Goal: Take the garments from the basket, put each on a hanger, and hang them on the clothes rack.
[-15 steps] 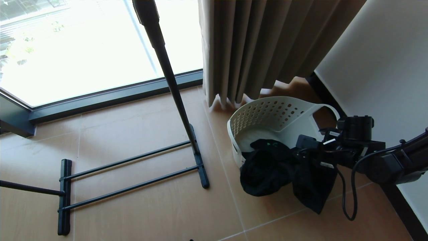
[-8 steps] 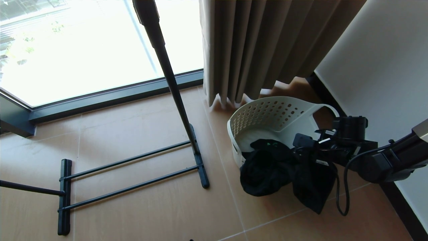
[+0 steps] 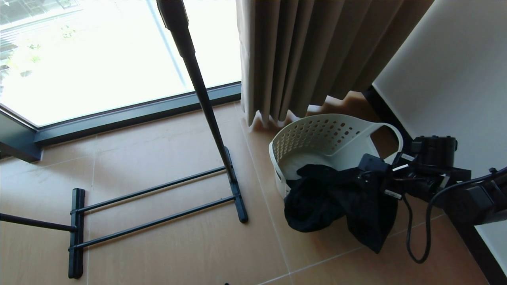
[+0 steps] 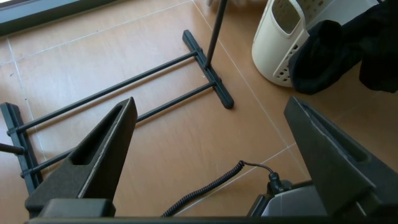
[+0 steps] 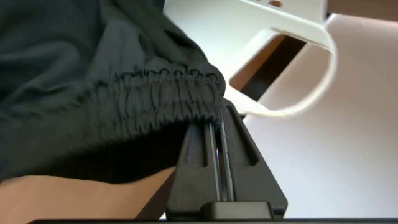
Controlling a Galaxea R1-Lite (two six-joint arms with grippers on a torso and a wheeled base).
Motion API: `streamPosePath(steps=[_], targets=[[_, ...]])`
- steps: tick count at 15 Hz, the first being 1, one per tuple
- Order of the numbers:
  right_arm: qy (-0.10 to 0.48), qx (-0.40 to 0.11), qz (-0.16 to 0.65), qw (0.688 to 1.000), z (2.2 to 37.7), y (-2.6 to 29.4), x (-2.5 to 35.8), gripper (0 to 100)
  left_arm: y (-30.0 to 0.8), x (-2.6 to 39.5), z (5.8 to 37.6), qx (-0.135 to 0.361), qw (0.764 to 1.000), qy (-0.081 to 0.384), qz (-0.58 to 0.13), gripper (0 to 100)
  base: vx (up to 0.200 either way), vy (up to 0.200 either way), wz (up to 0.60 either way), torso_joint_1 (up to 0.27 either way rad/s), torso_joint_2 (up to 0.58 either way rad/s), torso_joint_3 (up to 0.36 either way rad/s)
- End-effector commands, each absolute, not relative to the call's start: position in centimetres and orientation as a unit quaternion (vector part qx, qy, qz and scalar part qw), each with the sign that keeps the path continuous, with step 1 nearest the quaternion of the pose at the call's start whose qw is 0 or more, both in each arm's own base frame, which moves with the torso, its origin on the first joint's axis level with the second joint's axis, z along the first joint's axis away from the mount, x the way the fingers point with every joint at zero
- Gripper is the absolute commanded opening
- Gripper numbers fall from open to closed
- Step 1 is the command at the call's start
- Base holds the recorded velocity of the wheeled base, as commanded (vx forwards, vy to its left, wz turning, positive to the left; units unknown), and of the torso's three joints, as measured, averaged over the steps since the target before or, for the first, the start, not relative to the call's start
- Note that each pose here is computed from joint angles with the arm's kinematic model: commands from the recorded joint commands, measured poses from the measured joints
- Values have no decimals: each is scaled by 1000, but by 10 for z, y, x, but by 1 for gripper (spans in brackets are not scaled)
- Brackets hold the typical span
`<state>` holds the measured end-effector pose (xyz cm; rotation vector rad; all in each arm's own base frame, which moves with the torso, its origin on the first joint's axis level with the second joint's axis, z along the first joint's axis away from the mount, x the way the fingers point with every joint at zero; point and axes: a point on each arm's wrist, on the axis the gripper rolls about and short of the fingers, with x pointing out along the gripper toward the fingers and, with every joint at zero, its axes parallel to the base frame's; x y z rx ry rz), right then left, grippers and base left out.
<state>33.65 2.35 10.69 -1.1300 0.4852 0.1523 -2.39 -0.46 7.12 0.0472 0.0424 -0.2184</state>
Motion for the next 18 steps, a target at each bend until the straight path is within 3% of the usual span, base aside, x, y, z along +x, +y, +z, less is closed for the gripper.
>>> streamPosePath(steps=[1,5,9,12,14,15,16,18], targets=[[191,-519,49,832,142,22,299,0,-5,-24,71,23,993,22,-109,100,0,0,0,0,0,0],[162,-466,23,869,165,19,258,0,-5,-24,71,23,993,22,-109,100,0,0,0,0,0,0],[94,-350,24,932,193,35,219,0,-5,-24,71,23,993,22,-109,100,0,0,0,0,0,0],[80,-315,16,946,200,29,187,0,-5,-24,71,23,993,22,-109,100,0,0,0,0,0,0],[69,-246,9,967,208,26,164,0,-5,-24,71,23,993,22,-109,100,0,0,0,0,0,0],[70,-244,9,967,208,25,163,0,-5,-24,71,23,993,22,-109,100,0,0,0,0,0,0],[81,-210,15,974,206,25,151,0,-5,-24,71,23,993,22,-109,100,0,0,0,0,0,0],[74,-199,27,977,206,28,143,0,-5,-24,71,23,993,22,-109,100,0,0,0,-2,5,127]])
